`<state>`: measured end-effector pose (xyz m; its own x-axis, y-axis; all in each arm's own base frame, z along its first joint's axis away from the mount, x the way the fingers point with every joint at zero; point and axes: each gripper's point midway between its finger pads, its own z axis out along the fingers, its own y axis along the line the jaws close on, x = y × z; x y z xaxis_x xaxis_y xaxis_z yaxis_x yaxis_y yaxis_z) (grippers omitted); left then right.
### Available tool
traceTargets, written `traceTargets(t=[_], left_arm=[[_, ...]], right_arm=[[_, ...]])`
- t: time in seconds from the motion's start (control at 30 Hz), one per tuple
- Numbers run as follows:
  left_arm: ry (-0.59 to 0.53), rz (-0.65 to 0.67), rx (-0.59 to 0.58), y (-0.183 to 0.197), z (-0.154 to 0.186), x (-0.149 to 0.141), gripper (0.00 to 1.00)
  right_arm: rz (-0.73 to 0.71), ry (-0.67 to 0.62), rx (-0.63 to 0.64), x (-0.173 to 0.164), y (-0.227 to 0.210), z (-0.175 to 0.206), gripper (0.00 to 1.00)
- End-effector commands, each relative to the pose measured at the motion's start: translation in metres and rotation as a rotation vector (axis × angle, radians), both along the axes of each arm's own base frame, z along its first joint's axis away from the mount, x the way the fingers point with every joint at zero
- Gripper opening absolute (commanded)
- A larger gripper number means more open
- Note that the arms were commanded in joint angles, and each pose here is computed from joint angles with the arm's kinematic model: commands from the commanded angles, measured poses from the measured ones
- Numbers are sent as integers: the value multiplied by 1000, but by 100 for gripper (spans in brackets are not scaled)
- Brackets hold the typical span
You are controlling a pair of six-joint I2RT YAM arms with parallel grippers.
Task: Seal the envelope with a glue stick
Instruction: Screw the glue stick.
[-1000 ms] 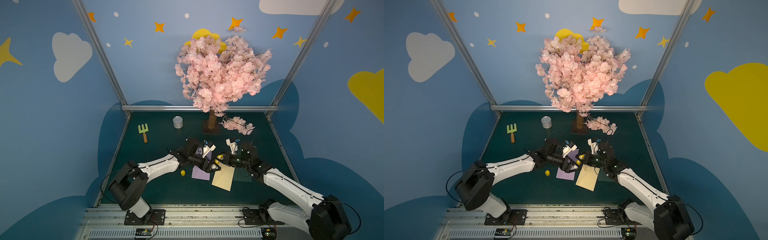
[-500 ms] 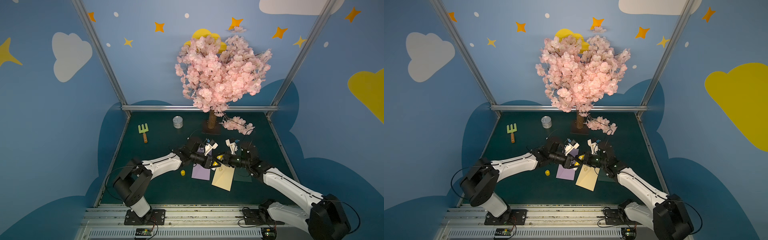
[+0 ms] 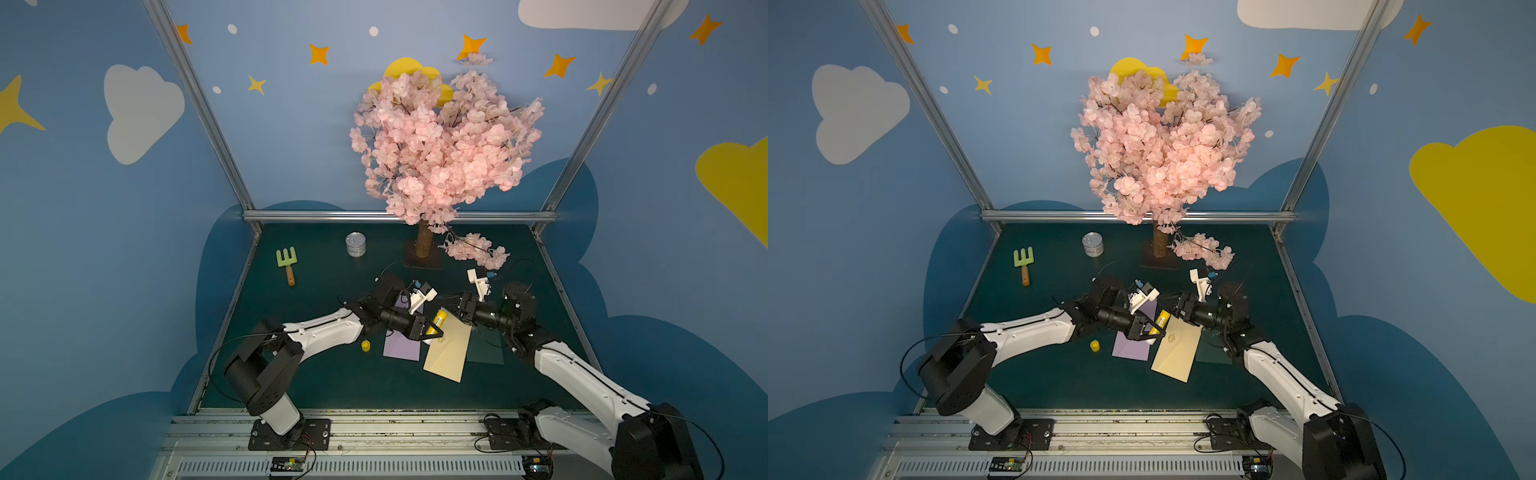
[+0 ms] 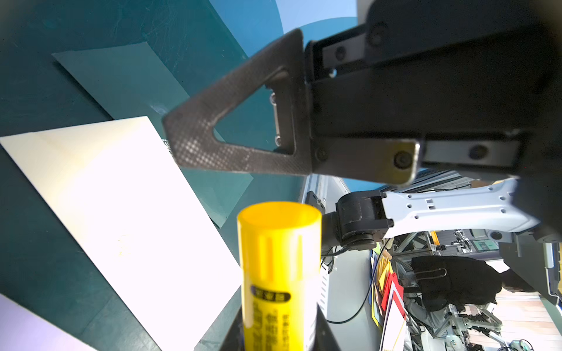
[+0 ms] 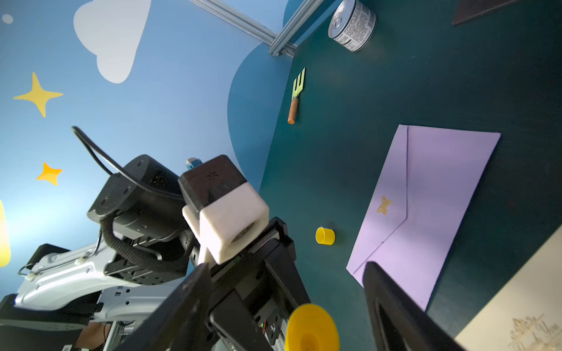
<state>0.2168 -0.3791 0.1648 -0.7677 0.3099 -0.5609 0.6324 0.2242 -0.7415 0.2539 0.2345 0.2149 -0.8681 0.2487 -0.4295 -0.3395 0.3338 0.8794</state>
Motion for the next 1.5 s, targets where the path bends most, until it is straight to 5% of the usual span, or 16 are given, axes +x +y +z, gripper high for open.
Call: traceTargets(t=[0.0, 0.4, 0.87, 0.97, 1.07, 1.47], left_arm=[[-35, -20, -70, 0, 23, -5, 3], [-41, -36, -112, 1, 37, -11, 3], [-28, -18, -95, 2, 30, -9, 3], [-17, -26, -99, 2, 30, -11, 3], [0, -63, -126, 3, 39, -15, 3], [90, -265, -335, 15, 103, -42, 3]], right_arm=[[134, -38, 79, -15, 10, 15, 68], [215, -19, 150, -21, 15, 14, 36], [231, -1, 137, -25, 14, 12, 22], [231, -13, 114, -26, 12, 10, 12], [277, -91, 134, -36, 12, 22, 0], [489, -430, 330, -80, 15, 94, 0]])
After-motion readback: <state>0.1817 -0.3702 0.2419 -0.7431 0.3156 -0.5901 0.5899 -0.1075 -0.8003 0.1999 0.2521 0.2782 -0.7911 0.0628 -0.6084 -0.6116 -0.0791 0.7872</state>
